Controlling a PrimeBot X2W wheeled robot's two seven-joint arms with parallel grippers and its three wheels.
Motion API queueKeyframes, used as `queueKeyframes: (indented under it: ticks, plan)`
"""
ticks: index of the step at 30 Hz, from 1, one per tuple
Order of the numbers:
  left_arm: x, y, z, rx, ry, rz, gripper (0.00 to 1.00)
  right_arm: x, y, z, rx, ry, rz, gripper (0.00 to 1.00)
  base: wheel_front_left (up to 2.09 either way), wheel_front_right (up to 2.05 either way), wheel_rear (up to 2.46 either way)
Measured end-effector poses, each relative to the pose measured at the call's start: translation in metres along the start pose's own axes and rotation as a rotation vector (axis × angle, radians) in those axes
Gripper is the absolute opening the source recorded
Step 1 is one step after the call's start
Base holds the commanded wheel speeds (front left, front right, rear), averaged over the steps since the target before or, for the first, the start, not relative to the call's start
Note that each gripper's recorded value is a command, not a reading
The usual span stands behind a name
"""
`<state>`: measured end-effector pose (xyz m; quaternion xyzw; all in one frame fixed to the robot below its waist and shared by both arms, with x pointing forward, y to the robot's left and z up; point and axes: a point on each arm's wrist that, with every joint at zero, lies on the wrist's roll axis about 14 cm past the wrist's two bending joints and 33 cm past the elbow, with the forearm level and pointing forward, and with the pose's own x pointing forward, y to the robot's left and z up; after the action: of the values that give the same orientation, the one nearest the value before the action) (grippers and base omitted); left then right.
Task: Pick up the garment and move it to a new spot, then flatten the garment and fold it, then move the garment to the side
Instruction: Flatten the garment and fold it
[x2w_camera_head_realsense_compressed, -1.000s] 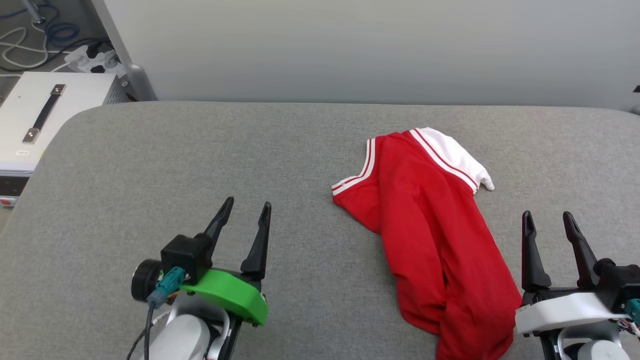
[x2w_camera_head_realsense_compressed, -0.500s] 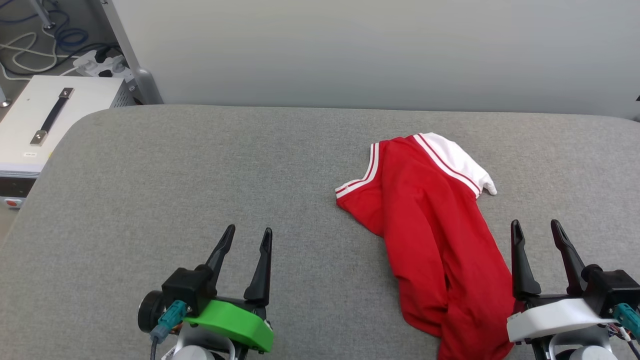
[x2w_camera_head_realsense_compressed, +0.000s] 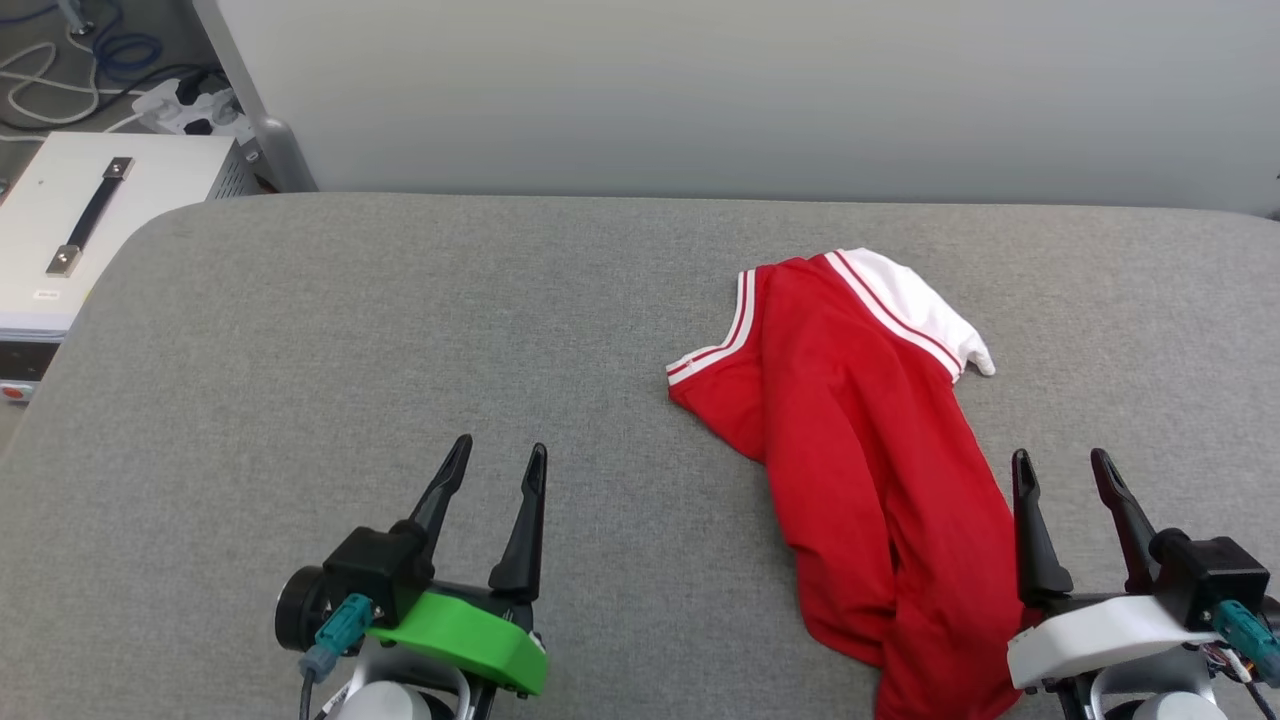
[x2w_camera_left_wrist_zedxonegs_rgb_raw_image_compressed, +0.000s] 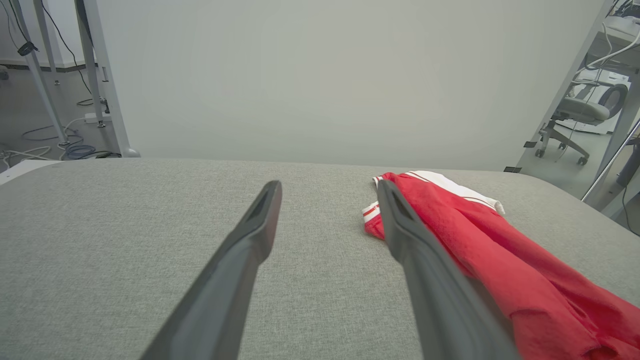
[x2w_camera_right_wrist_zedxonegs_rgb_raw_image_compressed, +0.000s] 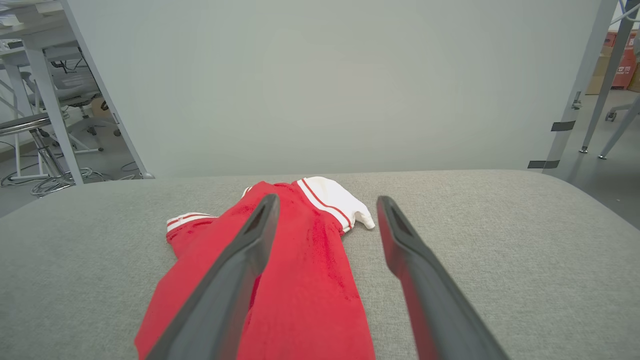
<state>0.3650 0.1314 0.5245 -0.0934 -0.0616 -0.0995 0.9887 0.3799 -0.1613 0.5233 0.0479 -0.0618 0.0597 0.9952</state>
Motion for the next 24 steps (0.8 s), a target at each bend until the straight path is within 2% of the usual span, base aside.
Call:
queueKeyframes:
  ticks: [6, 13, 19, 24]
  plan:
    - [0.004, 0.006, -0.004, -0.002, 0.009, 0.015, 1.00, 0.024, 0.018, -0.029, -0.075, 0.233, 0.095, 1.00, 0.00, 0.00, 0.00]
    - [0.017, 0.020, -0.005, 0.004, 0.008, 0.044, 1.00, 0.059, 0.006, -0.069, -0.205, 0.675, 0.188, 1.00, 0.00, 0.00, 0.00]
    - [0.021, 0.036, -0.013, -0.004, 0.030, 0.087, 1.00, 0.095, 0.004, -0.079, -0.181, 0.901, 0.224, 1.00, 0.00, 0.00, 0.00]
    - [0.028, 0.045, -0.014, -0.009, 0.030, 0.106, 1.00, 0.125, -0.006, -0.098, -0.163, 1.037, 0.191, 1.00, 0.00, 0.00, 0.00]
